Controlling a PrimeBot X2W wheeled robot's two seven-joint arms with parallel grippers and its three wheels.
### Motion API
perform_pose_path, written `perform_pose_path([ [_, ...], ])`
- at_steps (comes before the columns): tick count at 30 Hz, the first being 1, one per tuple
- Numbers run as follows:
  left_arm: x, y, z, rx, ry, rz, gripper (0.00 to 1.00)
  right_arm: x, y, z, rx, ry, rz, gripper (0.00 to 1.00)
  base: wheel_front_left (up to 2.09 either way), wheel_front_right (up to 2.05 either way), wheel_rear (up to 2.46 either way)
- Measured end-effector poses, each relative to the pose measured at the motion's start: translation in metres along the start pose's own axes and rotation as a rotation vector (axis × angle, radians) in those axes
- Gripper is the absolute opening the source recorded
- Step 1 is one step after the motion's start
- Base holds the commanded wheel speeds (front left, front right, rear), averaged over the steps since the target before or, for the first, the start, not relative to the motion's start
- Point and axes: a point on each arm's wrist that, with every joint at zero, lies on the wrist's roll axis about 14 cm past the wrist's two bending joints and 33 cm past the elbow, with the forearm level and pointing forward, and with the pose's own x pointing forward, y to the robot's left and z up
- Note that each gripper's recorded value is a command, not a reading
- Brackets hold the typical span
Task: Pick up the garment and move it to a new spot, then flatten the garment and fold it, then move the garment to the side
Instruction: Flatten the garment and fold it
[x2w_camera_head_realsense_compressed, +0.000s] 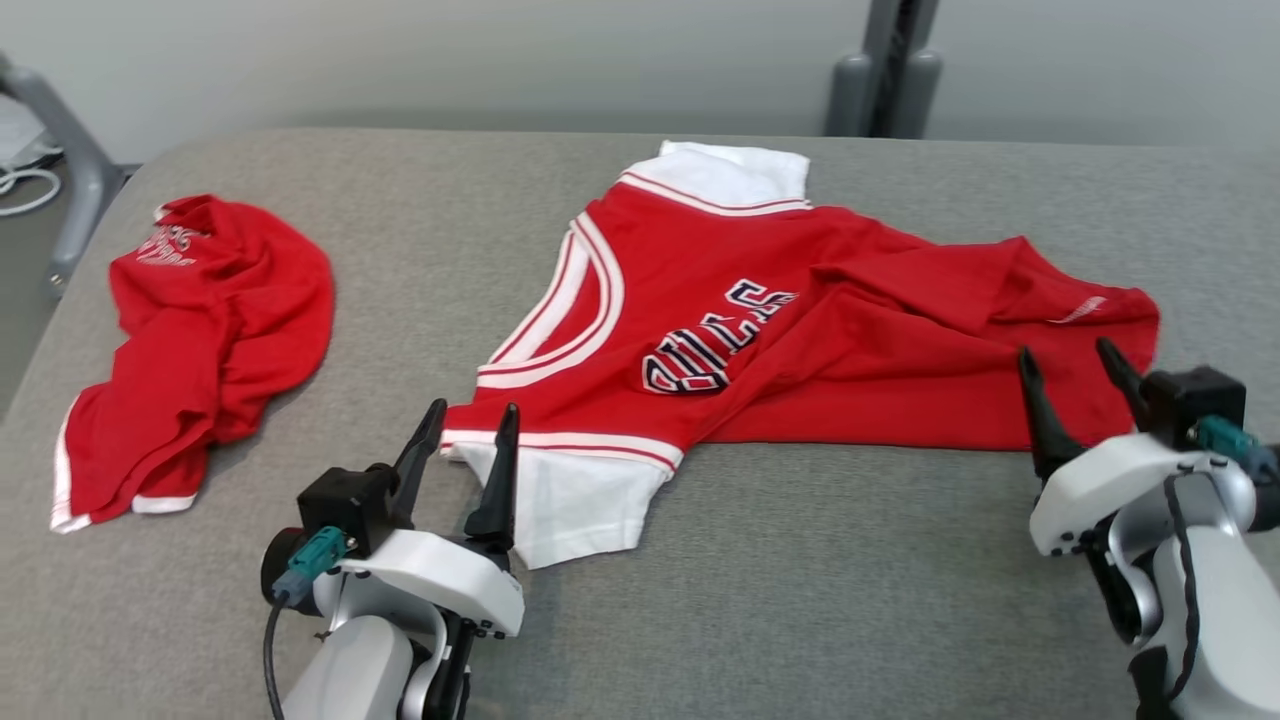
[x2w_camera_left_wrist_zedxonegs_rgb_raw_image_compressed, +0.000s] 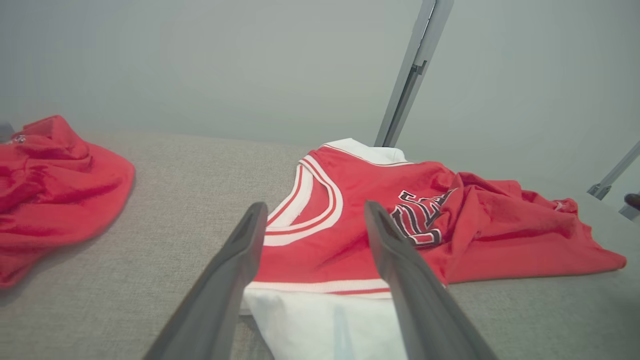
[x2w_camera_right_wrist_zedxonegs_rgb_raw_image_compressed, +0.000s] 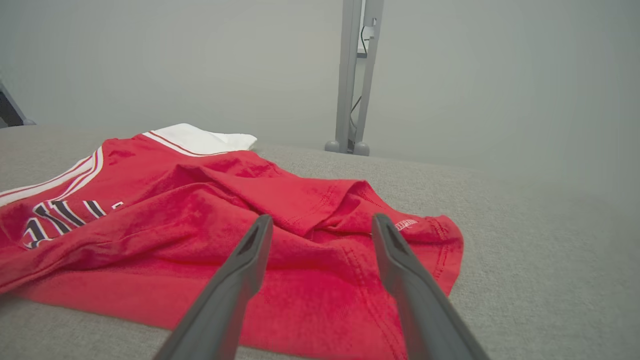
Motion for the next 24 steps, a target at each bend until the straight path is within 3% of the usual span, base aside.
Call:
perform_pose_path([
  [6, -0.006, 0.000, 0.002, -0.009, -0.015, -0.003, 1.00, 0.028, 0.004, -0.002, -0.013, 0.058, 0.035, 1.00, 0.00, 0.00, 0.00],
  [15, -0.017, 0.019, -0.012, -0.010, 0.023, 0.057, 1.00, 0.065, 0.011, -0.043, 0.211, 0.281, 0.021, 1.00, 0.00, 0.00, 0.00],
  [22, -0.022, 0.033, -0.020, -0.008, 0.048, 0.097, 1.00, 0.079, 0.024, -0.060, 0.254, 0.349, 0.048, 1.00, 0.00, 0.00, 0.00],
  [23, -0.022, 0.035, -0.021, -0.008, 0.052, 0.101, 1.00, 0.081, 0.027, -0.061, 0.248, 0.348, 0.056, 0.95, 0.00, 0.00, 0.00],
  [24, -0.022, 0.035, -0.022, -0.009, 0.054, 0.101, 1.00, 0.083, 0.028, -0.060, 0.249, 0.344, 0.061, 0.34, 0.00, 0.00, 0.00],
])
